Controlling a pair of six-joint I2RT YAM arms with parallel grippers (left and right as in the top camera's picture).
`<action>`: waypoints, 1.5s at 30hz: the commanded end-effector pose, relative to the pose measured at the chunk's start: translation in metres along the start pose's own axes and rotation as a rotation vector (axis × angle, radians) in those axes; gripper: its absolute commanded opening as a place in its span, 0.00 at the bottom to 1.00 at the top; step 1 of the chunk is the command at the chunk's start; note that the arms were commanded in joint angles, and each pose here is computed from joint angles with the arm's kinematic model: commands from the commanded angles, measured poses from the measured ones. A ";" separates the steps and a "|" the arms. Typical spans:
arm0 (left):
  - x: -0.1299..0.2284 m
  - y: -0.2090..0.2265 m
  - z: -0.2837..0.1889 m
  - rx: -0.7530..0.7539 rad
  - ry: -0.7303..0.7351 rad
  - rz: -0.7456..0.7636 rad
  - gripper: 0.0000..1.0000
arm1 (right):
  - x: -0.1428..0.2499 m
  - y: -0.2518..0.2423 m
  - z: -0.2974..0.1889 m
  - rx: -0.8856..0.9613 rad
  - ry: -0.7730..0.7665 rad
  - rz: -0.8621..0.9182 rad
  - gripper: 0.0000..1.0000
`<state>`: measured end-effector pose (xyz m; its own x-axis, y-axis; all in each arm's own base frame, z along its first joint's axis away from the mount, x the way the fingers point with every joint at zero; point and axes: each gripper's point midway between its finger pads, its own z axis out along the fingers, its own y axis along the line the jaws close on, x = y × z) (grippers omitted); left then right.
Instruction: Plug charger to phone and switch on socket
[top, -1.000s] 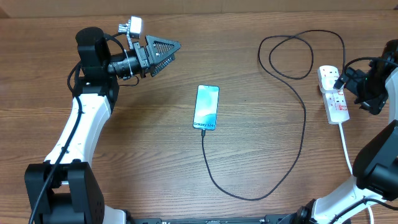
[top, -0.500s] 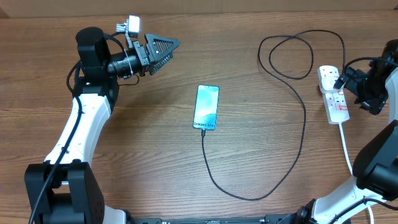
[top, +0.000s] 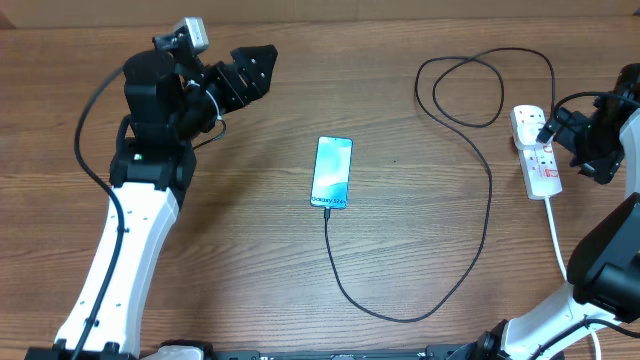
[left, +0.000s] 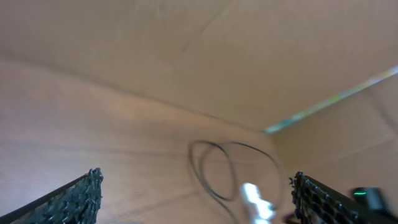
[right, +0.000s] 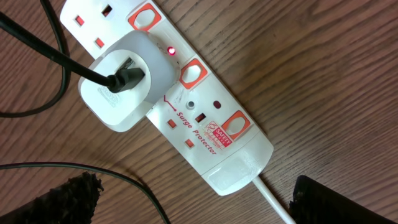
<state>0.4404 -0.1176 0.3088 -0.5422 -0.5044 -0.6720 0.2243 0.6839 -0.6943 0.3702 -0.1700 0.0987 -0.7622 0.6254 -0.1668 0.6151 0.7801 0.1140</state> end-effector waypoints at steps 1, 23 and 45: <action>-0.015 -0.005 -0.014 -0.085 -0.090 0.429 1.00 | -0.005 0.003 -0.007 -0.015 -0.023 -0.009 1.00; 0.123 0.095 -0.059 -0.154 -0.150 0.646 1.00 | -0.005 0.003 -0.007 -0.015 -0.023 -0.009 1.00; 0.192 0.167 -0.116 -0.358 -0.143 0.433 1.00 | -0.005 0.003 -0.007 -0.015 -0.023 -0.009 1.00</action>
<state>0.2799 -0.0499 0.0901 -0.3607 -0.1550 -0.9197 0.1502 0.9636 -0.2213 0.3700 -0.1698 0.0985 -0.7622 0.6258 -0.1655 0.6154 0.7798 0.1146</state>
